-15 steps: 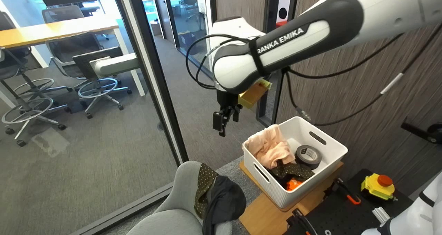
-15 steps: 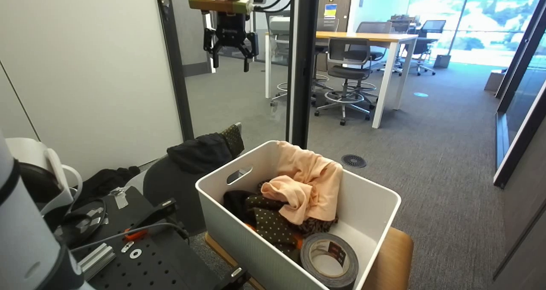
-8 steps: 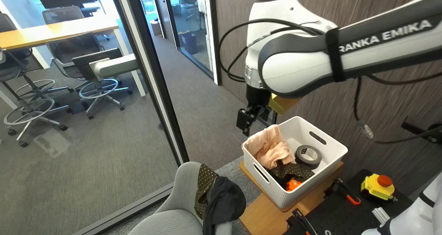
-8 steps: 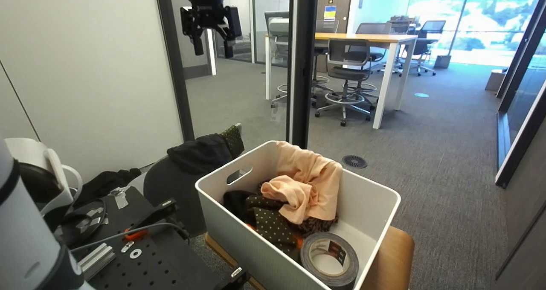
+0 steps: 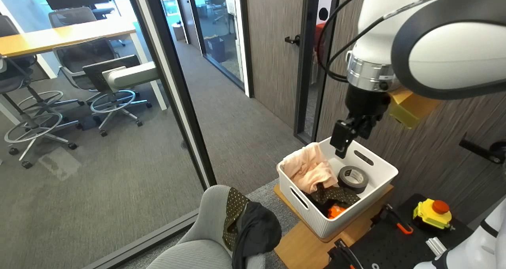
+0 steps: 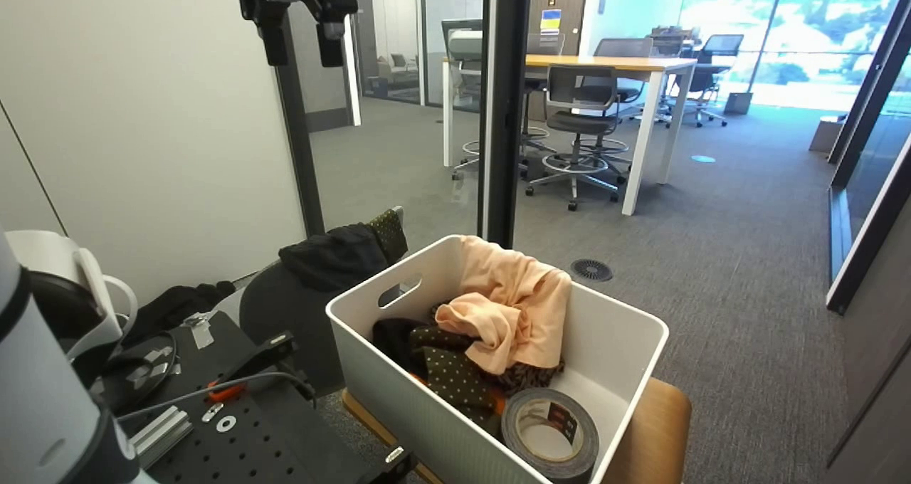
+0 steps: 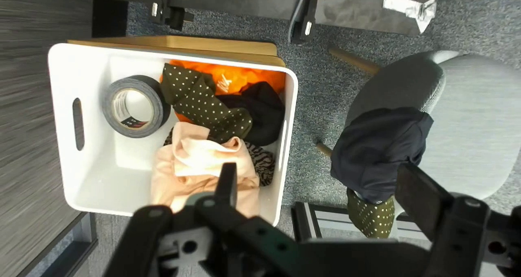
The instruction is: Put one green sock on the backrest of the chair
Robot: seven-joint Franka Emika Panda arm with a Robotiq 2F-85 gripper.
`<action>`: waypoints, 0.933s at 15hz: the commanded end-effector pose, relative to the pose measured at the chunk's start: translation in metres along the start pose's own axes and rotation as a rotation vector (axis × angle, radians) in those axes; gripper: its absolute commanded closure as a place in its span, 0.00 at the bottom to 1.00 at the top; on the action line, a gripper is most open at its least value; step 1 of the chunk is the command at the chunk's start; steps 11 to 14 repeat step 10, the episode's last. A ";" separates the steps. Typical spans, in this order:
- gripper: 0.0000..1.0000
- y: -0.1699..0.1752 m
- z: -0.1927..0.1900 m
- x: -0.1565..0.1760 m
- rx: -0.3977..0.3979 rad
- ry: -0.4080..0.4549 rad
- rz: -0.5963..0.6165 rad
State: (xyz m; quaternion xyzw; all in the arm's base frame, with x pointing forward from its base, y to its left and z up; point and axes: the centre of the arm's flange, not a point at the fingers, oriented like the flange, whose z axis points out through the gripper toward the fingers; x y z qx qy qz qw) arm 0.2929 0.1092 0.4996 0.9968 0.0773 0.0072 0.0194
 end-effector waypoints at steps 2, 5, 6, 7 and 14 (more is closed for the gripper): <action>0.00 0.042 0.001 -0.022 0.046 0.045 -0.068; 0.00 0.058 0.006 -0.021 0.076 0.049 -0.097; 0.00 0.062 0.008 -0.020 0.084 0.045 -0.104; 0.00 0.066 0.011 -0.017 0.096 0.037 -0.096; 0.00 0.061 0.013 -0.018 0.097 0.010 -0.084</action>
